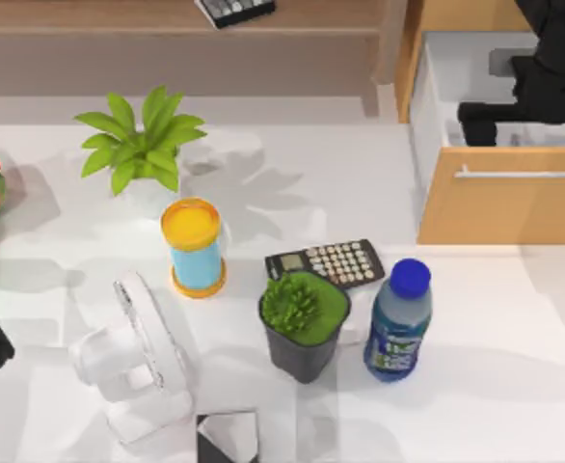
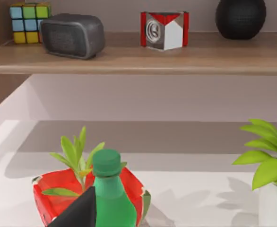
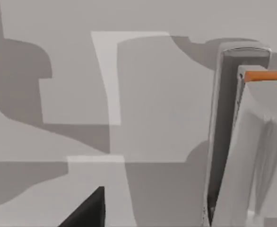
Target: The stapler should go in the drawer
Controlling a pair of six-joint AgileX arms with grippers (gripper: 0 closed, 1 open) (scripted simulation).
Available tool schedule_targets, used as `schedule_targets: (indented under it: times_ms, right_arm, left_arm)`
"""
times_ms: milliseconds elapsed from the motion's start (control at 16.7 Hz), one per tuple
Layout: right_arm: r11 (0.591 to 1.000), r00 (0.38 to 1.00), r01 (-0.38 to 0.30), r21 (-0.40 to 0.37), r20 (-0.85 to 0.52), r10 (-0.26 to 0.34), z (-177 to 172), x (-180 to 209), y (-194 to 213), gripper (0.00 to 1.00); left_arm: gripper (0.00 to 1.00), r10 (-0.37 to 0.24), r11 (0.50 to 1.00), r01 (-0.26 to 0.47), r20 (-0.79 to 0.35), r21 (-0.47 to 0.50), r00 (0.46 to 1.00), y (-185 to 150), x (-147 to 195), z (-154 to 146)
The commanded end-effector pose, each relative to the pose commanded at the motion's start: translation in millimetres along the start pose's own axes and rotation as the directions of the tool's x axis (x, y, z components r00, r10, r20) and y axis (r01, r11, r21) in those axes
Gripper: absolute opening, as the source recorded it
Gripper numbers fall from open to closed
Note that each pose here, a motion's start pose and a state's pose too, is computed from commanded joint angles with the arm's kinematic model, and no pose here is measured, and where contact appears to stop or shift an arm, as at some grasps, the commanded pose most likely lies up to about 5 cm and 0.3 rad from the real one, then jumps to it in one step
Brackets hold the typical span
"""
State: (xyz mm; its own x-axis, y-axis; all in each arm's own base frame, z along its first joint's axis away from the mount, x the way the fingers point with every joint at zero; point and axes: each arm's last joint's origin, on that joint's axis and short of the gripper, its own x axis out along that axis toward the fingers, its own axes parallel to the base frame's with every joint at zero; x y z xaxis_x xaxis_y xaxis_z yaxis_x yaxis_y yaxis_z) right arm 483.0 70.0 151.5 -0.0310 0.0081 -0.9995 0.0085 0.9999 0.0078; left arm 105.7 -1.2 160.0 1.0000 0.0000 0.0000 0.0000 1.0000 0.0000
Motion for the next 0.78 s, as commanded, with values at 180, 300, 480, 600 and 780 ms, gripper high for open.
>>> schedule_targets:
  times_ms: [180,300,480,600,780]
  right_arm:
    - [1.000,1.000,0.000,0.000,0.000,0.000,0,0,0,1.00]
    - [1.000,1.000,0.001,-0.004,0.003,-0.001,0,0,0,1.00]
    - [0.999,0.999,0.018,-0.051,0.045,-0.016,-3,1,4,1.00]
    - [0.993,0.994,0.043,-0.106,0.104,-0.032,-6,1,8,1.00]
    - [0.974,0.970,0.109,-0.200,0.236,-0.060,-12,-1,12,1.00]
  left_arm:
    - [1.00,0.000,1.000,0.000,0.000,0.000,1.000,0,0,0]
    - [1.00,0.000,1.000,0.000,0.000,0.000,1.000,0,0,0]
    - [1.00,0.000,1.000,0.000,0.000,0.000,1.000,0,0,0]
    - [1.00,0.000,1.000,0.000,0.000,0.000,1.000,0,0,0]
    - [1.00,0.000,1.000,0.000,0.000,0.000,1.000,0,0,0]
